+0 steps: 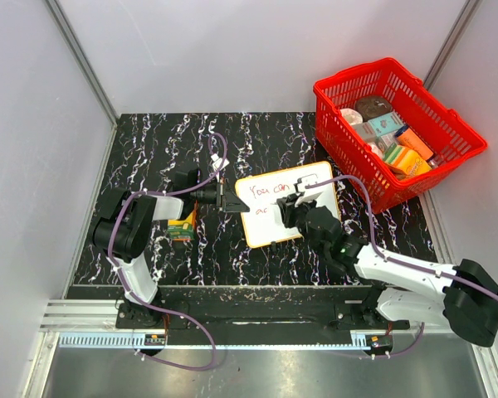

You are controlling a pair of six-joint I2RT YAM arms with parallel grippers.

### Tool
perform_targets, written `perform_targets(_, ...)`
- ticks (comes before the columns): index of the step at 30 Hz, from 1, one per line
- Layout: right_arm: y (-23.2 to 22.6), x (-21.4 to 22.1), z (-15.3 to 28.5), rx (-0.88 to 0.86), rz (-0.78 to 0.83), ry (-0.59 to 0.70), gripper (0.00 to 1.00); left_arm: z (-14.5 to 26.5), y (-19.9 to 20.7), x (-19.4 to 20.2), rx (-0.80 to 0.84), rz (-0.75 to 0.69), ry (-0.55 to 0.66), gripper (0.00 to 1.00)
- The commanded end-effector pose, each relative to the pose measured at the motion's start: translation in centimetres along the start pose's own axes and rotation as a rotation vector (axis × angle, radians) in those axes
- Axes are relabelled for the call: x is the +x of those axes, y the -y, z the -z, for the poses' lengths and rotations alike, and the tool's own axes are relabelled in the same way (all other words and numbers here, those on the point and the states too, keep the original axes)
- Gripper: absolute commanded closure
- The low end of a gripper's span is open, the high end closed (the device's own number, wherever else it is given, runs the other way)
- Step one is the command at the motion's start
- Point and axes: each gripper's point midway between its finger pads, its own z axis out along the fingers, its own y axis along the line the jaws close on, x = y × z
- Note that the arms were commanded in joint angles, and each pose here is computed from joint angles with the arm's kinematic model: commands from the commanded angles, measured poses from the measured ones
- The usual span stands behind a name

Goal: Write a sentence on the whiteboard

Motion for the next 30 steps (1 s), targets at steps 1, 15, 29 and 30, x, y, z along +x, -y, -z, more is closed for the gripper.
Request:
perform_targets(1,-0.3,-2.7,-0.9,0.025,-0.014,0.068,1.00,0.1,2.0,-0.9,0.049,-0.077,-0.004,1.00)
perform_targets(15,-0.5,-2.7,-1.8,0.038,-0.021,0.067,1.00,0.0,1.9,-0.9,0.050,-0.077,-0.007,1.00)
perform_targets(29,-0.3,-0.5,-1.8,0.040,-0.015,0.001,1.00,0.1,2.1,-0.9,0.051,-0.083,-0.005,1.00)
perform_targets(30,-0.3,-0.5,-1.7,0.039,-0.014,0.001,1.00,0.1,2.1,-1.0,0.053,-0.084,-0.006,1.00)
